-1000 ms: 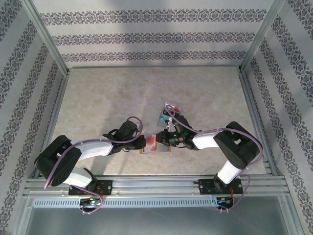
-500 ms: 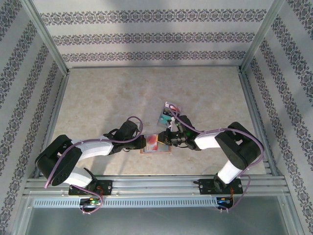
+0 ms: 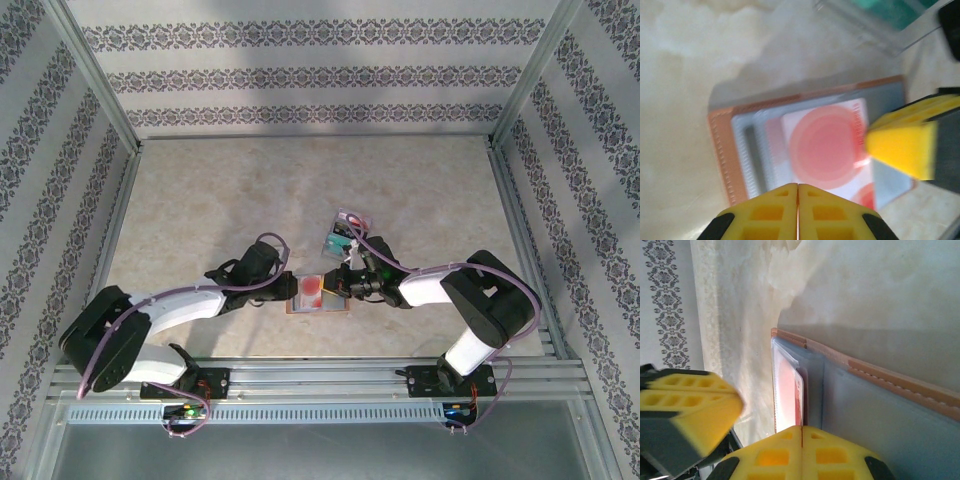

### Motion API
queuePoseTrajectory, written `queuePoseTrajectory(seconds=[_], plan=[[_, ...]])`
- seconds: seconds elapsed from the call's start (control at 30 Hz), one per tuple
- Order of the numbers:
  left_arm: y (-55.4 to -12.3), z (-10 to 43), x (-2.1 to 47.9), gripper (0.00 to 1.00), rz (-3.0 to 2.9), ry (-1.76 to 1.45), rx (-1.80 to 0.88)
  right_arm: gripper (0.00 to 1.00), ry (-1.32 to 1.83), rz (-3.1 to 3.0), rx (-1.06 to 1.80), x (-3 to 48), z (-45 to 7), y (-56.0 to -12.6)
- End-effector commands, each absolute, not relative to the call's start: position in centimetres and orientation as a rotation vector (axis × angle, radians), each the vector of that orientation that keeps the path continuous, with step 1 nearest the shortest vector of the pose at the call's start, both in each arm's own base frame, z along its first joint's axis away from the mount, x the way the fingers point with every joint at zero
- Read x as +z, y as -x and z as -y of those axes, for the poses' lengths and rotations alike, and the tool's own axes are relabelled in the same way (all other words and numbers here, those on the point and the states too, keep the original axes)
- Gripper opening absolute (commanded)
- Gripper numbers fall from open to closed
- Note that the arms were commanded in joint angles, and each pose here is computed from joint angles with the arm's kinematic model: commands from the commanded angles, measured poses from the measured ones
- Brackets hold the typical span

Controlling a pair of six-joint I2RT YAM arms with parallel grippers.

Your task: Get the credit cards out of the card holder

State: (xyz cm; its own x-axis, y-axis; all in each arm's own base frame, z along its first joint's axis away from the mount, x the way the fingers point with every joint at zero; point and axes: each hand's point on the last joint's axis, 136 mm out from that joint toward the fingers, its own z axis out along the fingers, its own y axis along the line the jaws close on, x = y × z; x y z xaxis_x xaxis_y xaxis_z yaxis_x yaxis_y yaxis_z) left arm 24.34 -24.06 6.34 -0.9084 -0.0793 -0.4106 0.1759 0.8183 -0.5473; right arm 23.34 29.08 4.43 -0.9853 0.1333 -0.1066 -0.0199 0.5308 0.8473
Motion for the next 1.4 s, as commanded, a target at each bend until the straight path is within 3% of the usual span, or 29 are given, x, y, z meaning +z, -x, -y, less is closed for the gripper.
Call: queuePoseTrajectory(seconds=[0.0,0.5,0.7,1.37], plan=[[-24.7,24.9,8.3,0.08,-2.534,-0.140,-0.841,0.05,-0.059,-2.557,1.472,5.5,-29.1,-23.7],[-23.7,26.9,4.0,0.08,-2.652,-0.203,-0.931,0.06,-0.050,-2.541,1.492,6.1,-29.4,-23.8],[-23.3,26.7,2.6,0.07,-2.698,-0.191,-0.919,0.14,-0.010,-2.513,1.527,7.1,-30.2,-23.8],[-23.1,26.5,2.3,0.05,-2.700,-0.147,-0.927,0.18,0.042,-2.522,1.559,6.3,-31.9,-23.0]])
